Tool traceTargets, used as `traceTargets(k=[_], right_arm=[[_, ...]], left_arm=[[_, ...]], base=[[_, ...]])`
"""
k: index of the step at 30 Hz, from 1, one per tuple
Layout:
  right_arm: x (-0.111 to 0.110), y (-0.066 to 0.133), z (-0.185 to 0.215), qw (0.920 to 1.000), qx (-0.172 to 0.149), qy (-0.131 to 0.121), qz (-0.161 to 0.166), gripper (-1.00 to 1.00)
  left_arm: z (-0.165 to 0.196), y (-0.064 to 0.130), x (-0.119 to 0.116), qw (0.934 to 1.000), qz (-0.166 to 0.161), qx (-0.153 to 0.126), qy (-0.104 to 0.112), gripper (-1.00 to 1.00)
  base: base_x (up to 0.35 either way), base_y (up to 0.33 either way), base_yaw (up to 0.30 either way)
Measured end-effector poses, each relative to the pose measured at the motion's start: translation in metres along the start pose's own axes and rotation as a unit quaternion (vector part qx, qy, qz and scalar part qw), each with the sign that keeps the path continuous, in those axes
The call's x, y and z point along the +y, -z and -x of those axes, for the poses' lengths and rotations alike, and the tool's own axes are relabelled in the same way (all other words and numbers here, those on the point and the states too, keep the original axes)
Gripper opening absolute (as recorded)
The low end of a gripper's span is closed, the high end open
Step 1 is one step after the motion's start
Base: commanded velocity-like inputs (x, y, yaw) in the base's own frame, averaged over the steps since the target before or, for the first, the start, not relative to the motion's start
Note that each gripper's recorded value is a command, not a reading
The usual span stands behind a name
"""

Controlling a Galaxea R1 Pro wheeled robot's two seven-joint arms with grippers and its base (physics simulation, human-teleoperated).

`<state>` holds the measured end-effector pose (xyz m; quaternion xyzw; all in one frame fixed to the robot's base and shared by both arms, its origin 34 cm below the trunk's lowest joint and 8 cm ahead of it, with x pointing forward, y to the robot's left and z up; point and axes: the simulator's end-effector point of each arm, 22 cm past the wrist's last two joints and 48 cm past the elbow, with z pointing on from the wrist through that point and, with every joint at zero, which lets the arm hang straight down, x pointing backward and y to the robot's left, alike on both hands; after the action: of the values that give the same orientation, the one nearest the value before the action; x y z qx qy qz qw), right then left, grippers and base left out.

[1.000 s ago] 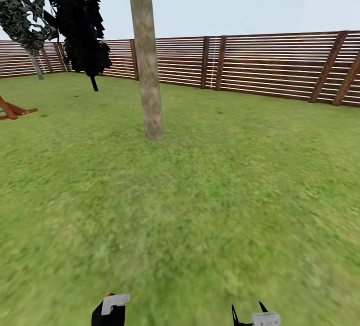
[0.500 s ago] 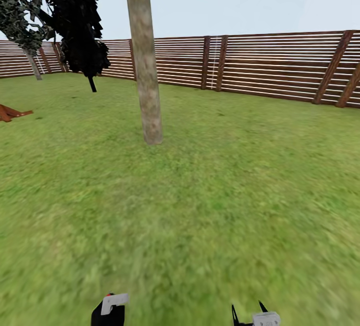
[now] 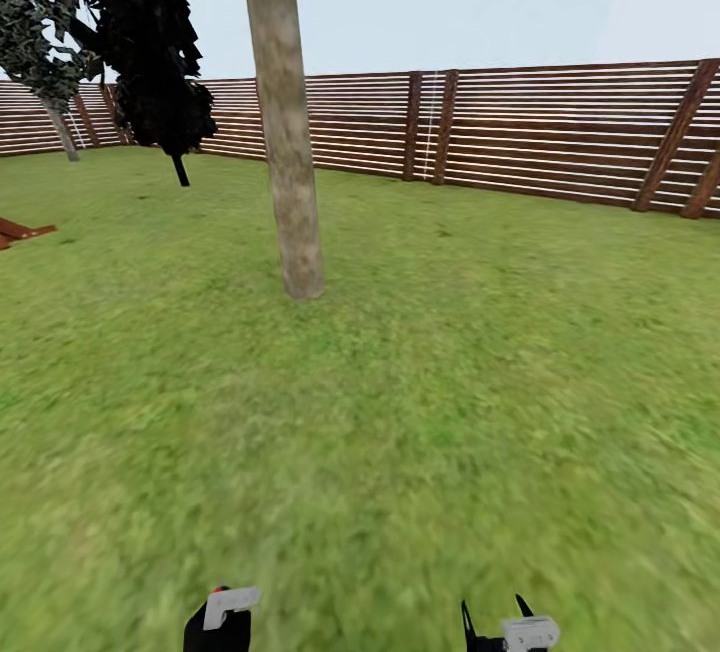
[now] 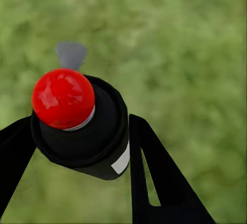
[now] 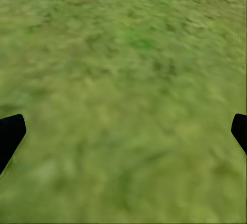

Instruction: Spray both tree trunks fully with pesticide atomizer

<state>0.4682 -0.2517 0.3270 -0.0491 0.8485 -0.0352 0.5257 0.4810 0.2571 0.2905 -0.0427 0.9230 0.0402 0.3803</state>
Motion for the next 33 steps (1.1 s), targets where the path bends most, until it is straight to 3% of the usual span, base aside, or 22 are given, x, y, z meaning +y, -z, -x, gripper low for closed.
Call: traceTargets(k=[2,17,24,33], right_arm=[[0.001,-0.006,0.012,0.9999,-0.015,-0.002,0.001,1.00],[-0.008,-0.006,0.007,0.9999,-0.010,0.001,-0.006,1.00],[-0.004,-0.006,0.003,1.0000,-0.005,0.002,-0.002,1.00],[-0.007,-0.006,0.003,1.0000,-0.007,0.003,-0.002,1.00]], left_arm=[[0.000,0.000,0.000,1.0000,0.000,0.000,0.000,-1.00],[-0.004,0.000,0.000,1.0000,-0.001,0.004,0.000,-1.00],[-0.010,0.000,-0.003,0.9999,-0.002,0.011,-0.001,-1.00],[-0.012,0.000,0.000,0.9999,0.000,0.013,0.000,-1.00]], base=[[0.341,0.000,0.000],[0.341,0.006,0.111],[0.310,0.153,0.164],[0.291,0.188,0.007]])
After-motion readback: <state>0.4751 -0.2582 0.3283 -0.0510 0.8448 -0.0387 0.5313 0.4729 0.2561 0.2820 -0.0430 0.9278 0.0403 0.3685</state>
